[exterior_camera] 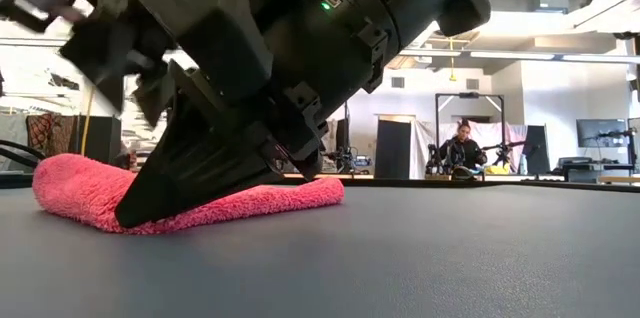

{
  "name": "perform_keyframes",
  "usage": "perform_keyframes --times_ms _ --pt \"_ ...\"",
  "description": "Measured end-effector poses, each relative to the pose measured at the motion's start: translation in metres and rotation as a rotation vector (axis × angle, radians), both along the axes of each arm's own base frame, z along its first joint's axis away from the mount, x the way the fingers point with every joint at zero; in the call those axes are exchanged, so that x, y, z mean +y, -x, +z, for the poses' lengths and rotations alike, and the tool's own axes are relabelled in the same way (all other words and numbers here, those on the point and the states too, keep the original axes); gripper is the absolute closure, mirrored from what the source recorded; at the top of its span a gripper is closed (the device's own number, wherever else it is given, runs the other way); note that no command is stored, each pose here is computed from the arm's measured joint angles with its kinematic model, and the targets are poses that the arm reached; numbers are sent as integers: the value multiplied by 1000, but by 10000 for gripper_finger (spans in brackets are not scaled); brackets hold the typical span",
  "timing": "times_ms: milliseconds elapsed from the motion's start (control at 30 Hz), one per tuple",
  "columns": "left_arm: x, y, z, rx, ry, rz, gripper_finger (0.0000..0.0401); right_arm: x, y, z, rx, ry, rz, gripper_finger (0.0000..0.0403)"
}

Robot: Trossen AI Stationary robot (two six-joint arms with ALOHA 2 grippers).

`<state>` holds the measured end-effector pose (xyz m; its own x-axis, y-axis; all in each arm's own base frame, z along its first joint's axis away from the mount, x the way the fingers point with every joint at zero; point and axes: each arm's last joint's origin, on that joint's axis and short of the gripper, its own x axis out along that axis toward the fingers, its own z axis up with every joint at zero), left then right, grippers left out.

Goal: Roll towel
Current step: Roll the red microfiber cloth

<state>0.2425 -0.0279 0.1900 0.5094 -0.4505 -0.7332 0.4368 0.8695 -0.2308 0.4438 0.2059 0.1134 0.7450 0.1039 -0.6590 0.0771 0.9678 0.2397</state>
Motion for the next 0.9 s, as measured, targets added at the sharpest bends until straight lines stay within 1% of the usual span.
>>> perform_keyframes --times_ms 67,100,233,300,367,433,667,900 --pt "-6 3 3 -115 38 3 282 0 0 0 -1 -3 -1 394" --pt "-10 6 1 -134 52 -1 286 0 0 0 -2 -3 -1 394" --pt "-17 16 -16 -70 109 -12 320 -3 -2 0 0 -18 -6 394" --pt "-19 15 -22 -74 138 -24 345 -3 -2 0 -2 -28 -12 393" --pt "-19 17 -27 -67 137 -22 370 -5 -4 0 -8 -41 -26 391" --pt "-19 14 -29 -85 126 -17 392 -6 -5 1 -10 -56 -31 391" --pt "-22 7 -52 -4 136 -57 400 -6 -6 1 -15 -100 -59 390" --pt "-20 1 -70 31 101 -34 401 -3 -4 1 -22 -142 -117 389"
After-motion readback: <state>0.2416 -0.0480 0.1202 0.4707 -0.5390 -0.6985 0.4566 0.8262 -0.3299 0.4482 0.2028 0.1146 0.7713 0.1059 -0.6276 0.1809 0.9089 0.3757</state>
